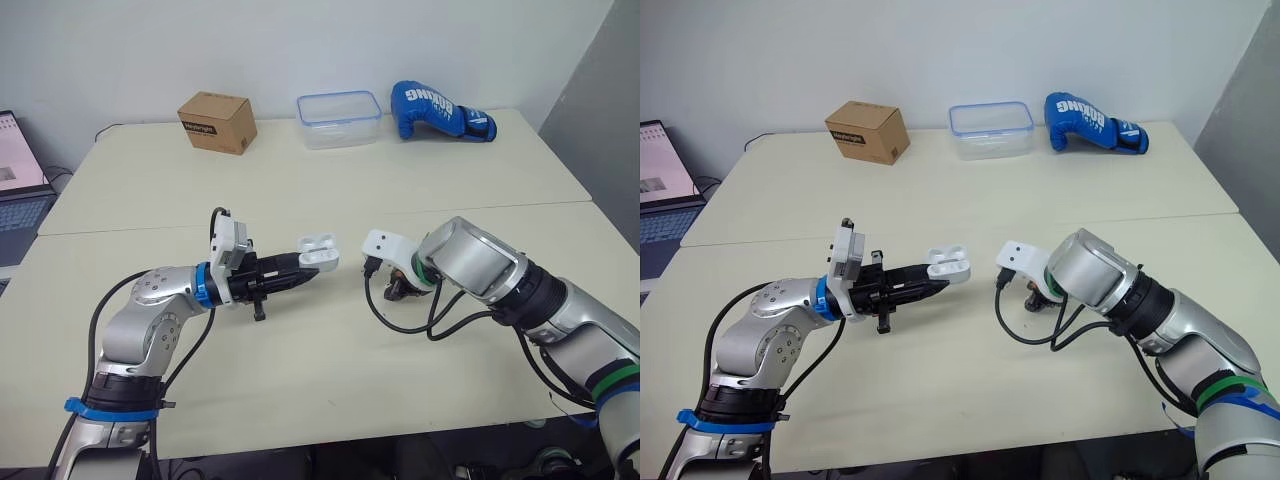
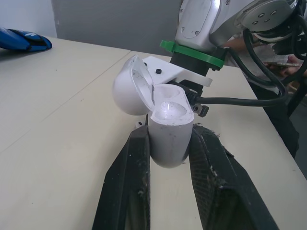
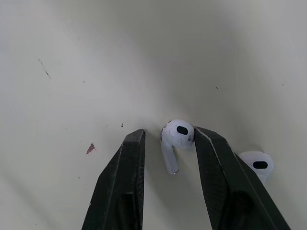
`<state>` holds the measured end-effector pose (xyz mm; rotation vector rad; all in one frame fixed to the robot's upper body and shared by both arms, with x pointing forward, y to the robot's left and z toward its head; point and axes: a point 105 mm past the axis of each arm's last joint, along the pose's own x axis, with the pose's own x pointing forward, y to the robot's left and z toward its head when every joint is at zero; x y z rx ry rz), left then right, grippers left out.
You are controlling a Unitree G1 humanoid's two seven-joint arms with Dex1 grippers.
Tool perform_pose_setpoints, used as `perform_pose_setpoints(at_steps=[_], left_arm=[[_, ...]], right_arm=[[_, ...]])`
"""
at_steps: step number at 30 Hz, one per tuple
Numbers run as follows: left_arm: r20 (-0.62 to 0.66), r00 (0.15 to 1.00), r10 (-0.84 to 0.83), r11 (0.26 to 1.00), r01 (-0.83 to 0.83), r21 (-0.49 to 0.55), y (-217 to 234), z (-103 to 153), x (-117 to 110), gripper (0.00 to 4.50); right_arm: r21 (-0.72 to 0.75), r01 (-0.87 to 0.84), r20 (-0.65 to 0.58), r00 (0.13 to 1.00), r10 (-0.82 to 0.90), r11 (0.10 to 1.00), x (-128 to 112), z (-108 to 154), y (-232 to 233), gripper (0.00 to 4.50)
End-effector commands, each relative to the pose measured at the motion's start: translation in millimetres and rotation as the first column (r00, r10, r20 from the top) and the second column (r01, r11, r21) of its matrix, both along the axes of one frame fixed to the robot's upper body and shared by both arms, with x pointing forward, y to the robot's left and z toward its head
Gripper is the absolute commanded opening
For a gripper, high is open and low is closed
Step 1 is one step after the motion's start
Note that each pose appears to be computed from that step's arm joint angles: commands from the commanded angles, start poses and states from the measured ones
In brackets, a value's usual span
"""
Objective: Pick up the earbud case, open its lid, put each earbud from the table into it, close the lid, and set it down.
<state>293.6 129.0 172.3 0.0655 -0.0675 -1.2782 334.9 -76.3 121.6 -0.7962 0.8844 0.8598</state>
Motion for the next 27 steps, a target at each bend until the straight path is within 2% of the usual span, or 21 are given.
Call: perform_pose_setpoints(at_steps=[1,2,4,7,12,16,22,27], left_arm=[[0.053,0.998,-0.026,1.0,0.026,0.002,-5,10,-5,0.76],[0.053,0.998,-0.026,1.0,0.026,0.003,-5,10,-5,0.76],[0.053,0.998,-0.025,1.0,0.025,0.003,-4,10,-5,0.76],[0.053,0.998,-0.025,1.0,0.025,0.004,-4,10,-5,0.76],[0.053,0.998,-0.025,1.0,0.025,0.005,-4,10,-5,0.76],[0.052,0.998,-0.028,1.0,0.027,0.007,-4,9,-6,0.76],[0.053,0.998,-0.028,1.0,0.027,0.008,-5,9,-6,0.76],[0.053,0.998,-0.028,1.0,0.028,0.007,-5,9,-7,0.76]], right_arm=[[0.018,-0.019,-0.003,1.0,0.019,1.0,-5,0,4,1.61],[0.018,-0.02,-0.002,1.0,0.02,1.0,-5,0,4,1.61],[0.017,-0.023,0.003,1.0,0.023,1.0,-5,0,4,1.22],[0.017,-0.027,0.005,1.0,0.027,0.999,-5,0,5,0.41],[0.013,-0.05,0.002,0.999,0.05,0.999,-6,0,4,0.4],[0.004,-0.198,0.039,0.979,0.198,0.98,-10,10,-2,0.4],[-0.065,-0.343,0.005,0.939,0.344,0.937,-23,16,-39,0.4],[-0.126,-0.409,-0.033,0.912,0.408,0.904,-27,4,-67,0.4]])
